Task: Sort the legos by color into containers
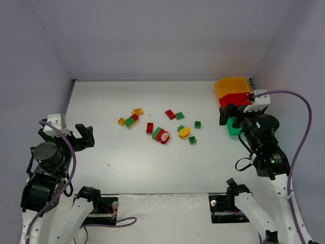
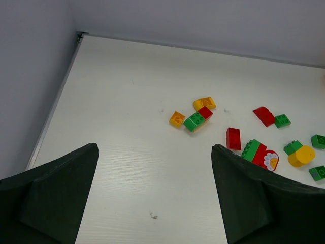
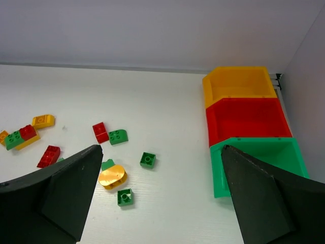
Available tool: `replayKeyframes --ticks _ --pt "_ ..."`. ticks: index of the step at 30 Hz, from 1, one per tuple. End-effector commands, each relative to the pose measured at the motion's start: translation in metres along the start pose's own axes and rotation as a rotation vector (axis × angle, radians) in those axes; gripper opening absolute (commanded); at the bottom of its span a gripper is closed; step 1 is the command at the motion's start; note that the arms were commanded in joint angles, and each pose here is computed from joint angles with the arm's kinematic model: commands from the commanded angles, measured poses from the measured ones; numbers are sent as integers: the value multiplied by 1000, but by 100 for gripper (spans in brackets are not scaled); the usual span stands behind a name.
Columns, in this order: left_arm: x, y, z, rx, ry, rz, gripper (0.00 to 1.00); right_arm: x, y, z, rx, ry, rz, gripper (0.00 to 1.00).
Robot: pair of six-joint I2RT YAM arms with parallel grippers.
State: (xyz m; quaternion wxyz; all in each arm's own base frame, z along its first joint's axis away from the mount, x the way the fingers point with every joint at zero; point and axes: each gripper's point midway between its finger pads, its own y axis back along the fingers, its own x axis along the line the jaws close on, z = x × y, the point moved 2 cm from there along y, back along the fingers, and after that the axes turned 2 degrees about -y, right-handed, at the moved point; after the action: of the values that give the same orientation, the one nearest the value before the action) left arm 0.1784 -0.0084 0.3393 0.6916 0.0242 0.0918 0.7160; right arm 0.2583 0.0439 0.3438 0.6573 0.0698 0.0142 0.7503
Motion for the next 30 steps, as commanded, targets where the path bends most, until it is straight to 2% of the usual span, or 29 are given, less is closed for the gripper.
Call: replayKeyframes --ticks 1,6,10,14,15,16,17,19,22,26,30 --pt "-6 -11 16 -39 16 -12 85 2 -10 7 -32 -11 4 100" --pt "1 -21 8 21 19 62 85 -6 -33 -13 49 -87 -78 100" --pt "3 -28 -2 87 27 92 85 10 -63 -44 196 -122 -1 100" --pt "0 -34 -8 112 45 92 86 19 -93 -81 342 -192 -1 100" --pt "0 -35 -9 116 50 93 86 25 -98 -89 371 -215 -2 96" --pt "0 -35 -9 115 51 97 86 28 -109 -107 426 -220 -20 80" --pt "0 -36 -9 119 51 100 86 29 -114 -115 448 -226 -38 71" --pt "1 -35 -11 135 48 103 85 34 -129 -137 507 -234 -88 60" --pt "1 -35 -11 150 49 108 86 36 -145 -164 570 -242 -144 59" --pt "-1 -33 -12 161 60 98 85 37 -159 -195 636 -235 -208 68" --pt "-3 -32 -17 184 81 91 85 32 -165 -227 703 -238 -265 69"
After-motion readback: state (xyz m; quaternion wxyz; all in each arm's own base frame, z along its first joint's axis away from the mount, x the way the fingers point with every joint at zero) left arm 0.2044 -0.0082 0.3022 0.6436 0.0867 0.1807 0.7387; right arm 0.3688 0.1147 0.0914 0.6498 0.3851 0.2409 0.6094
